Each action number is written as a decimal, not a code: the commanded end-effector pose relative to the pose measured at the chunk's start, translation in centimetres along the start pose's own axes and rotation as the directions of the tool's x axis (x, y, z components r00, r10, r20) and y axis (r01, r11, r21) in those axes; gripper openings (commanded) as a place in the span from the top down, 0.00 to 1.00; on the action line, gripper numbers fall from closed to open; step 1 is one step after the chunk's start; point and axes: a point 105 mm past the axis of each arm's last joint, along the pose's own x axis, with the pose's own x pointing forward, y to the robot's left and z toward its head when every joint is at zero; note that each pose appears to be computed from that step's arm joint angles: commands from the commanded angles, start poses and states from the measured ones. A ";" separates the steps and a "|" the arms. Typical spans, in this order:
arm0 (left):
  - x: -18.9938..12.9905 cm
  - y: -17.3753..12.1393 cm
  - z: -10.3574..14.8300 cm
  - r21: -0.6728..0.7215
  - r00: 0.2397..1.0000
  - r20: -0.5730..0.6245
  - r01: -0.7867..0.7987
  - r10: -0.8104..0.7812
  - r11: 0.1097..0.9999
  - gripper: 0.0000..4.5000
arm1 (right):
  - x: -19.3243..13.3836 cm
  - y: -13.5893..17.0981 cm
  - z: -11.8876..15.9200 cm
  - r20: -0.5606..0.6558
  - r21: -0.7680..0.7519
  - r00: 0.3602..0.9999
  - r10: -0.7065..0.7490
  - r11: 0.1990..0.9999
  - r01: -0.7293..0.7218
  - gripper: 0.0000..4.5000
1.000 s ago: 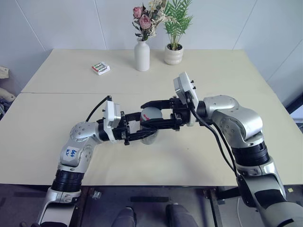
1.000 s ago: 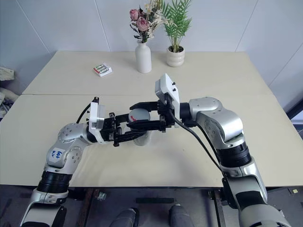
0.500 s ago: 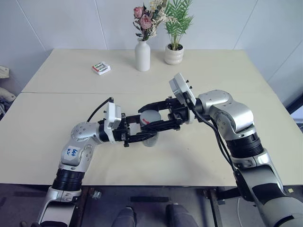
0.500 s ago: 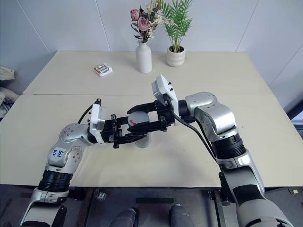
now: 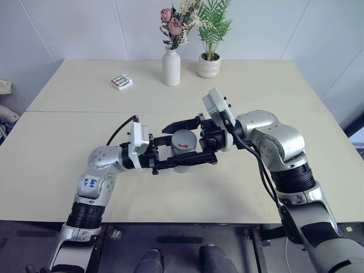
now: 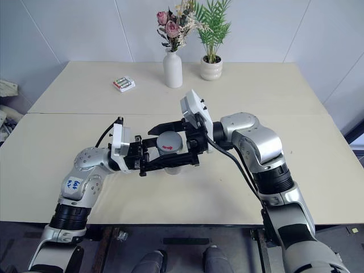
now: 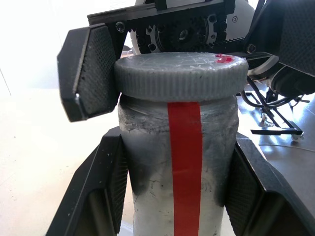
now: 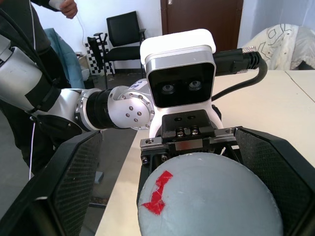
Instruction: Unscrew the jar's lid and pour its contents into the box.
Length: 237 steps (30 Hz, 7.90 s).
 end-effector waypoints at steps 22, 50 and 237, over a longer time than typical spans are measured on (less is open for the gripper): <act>-1.3 0.4 0.5 0.003 0.996 0.017 -0.092 0.092 0.996 0.50 | -1.7 -1.0 1.8 0.082 -0.098 0.992 -0.094 0.990 0.102 0.01; -0.5 -0.4 0.3 -0.027 0.998 0.025 -0.051 0.051 0.998 0.50 | -1.2 -3.5 0.9 0.093 -0.090 0.979 -0.180 0.978 0.188 0.01; -0.8 0.3 0.1 -0.015 0.992 0.023 -0.121 0.122 0.992 0.50 | -5.2 -3.8 -0.8 0.091 0.039 0.961 -0.261 0.965 0.259 0.01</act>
